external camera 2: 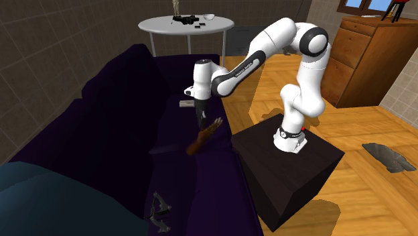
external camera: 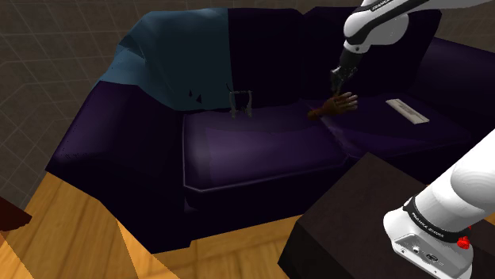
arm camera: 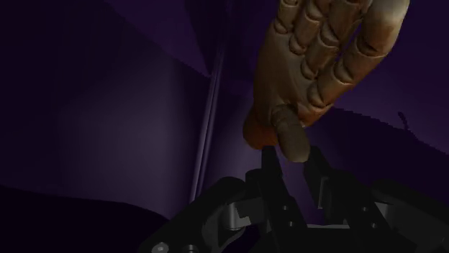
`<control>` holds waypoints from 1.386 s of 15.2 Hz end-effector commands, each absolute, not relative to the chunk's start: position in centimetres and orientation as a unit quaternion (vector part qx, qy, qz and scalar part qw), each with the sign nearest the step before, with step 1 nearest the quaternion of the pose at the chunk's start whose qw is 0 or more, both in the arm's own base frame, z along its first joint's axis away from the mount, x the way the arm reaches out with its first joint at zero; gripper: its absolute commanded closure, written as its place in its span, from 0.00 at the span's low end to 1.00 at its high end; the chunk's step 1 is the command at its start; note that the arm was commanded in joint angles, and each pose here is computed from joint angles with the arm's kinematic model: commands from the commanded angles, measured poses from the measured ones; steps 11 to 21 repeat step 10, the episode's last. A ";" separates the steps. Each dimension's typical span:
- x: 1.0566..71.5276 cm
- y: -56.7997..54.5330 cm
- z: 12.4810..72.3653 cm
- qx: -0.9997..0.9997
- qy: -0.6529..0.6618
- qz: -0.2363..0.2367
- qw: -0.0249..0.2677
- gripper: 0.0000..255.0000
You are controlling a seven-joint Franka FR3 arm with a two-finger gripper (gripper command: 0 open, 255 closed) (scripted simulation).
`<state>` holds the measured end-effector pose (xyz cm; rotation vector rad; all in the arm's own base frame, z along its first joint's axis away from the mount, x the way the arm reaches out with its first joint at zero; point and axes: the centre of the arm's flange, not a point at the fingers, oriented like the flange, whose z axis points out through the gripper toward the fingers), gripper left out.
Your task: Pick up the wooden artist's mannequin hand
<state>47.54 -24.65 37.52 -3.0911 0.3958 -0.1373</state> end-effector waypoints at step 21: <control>47.5 -24.6 42.4 -0.991 0.127 -0.044 0.011 1.00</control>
